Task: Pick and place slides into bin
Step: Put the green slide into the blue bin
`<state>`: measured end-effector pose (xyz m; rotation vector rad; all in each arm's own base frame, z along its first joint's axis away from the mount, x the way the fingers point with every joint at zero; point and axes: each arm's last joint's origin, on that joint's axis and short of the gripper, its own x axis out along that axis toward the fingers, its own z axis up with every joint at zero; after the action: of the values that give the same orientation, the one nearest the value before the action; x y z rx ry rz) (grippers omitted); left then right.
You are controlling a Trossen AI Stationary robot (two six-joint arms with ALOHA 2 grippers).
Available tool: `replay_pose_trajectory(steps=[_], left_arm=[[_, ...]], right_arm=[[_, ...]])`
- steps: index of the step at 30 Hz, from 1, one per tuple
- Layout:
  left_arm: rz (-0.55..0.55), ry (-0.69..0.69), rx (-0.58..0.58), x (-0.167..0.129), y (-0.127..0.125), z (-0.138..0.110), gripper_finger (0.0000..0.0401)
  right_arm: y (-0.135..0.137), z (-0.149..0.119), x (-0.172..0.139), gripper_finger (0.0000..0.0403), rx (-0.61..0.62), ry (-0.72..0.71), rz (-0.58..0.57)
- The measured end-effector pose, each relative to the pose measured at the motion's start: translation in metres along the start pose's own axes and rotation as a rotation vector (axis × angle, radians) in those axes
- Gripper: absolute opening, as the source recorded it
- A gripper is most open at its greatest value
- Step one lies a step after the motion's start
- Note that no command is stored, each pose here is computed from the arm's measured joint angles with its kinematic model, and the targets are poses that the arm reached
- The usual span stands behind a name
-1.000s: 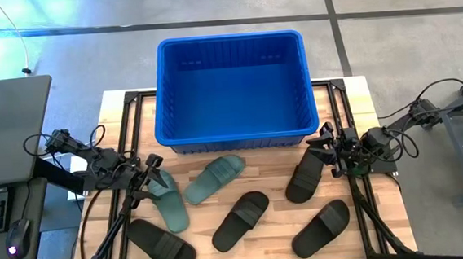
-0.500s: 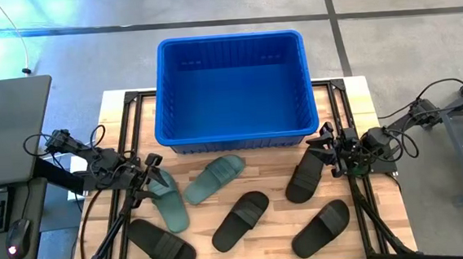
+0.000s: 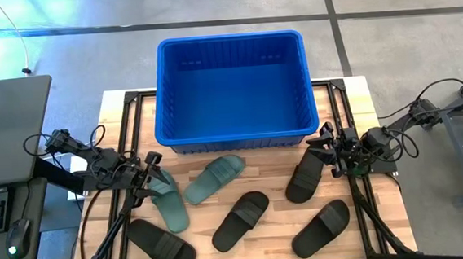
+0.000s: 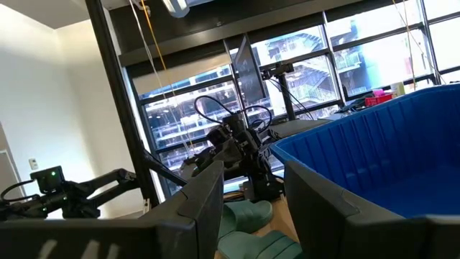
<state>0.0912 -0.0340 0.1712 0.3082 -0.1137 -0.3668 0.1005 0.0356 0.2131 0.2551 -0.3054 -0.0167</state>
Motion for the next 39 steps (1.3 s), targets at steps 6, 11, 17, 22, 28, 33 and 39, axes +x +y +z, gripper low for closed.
replay_pose_trajectory(steps=[6,11,17,22,28,33,39], left_arm=[[0.038,0.003,-0.041,0.000,0.001,0.000,0.0191],[0.047,-0.004,-0.063,0.000,0.002,0.001,0.0191],[0.021,-0.011,-0.097,0.000,0.001,0.001,0.0191],[0.009,0.002,-0.085,0.000,0.000,0.000,0.0191],[0.120,-0.051,-0.173,-0.003,0.009,0.018,0.0191],[0.140,-0.026,-0.145,-0.007,0.022,0.056,0.0191],[0.083,0.239,-0.141,0.013,0.035,0.093,0.0191]], right_arm=[[0.000,0.000,0.000,0.0139,-0.007,0.000,0.000],[0.000,0.001,0.000,0.0139,-0.070,-0.007,-0.013],[0.002,-0.002,0.000,0.0139,-0.076,0.016,0.058],[0.002,-0.001,0.000,0.0139,-0.047,0.012,0.064],[0.005,0.009,0.003,0.0139,-0.074,0.015,0.083],[0.014,0.032,0.018,0.0139,-0.145,0.140,0.042],[0.031,0.037,0.053,0.0139,-0.273,0.349,-0.068]])
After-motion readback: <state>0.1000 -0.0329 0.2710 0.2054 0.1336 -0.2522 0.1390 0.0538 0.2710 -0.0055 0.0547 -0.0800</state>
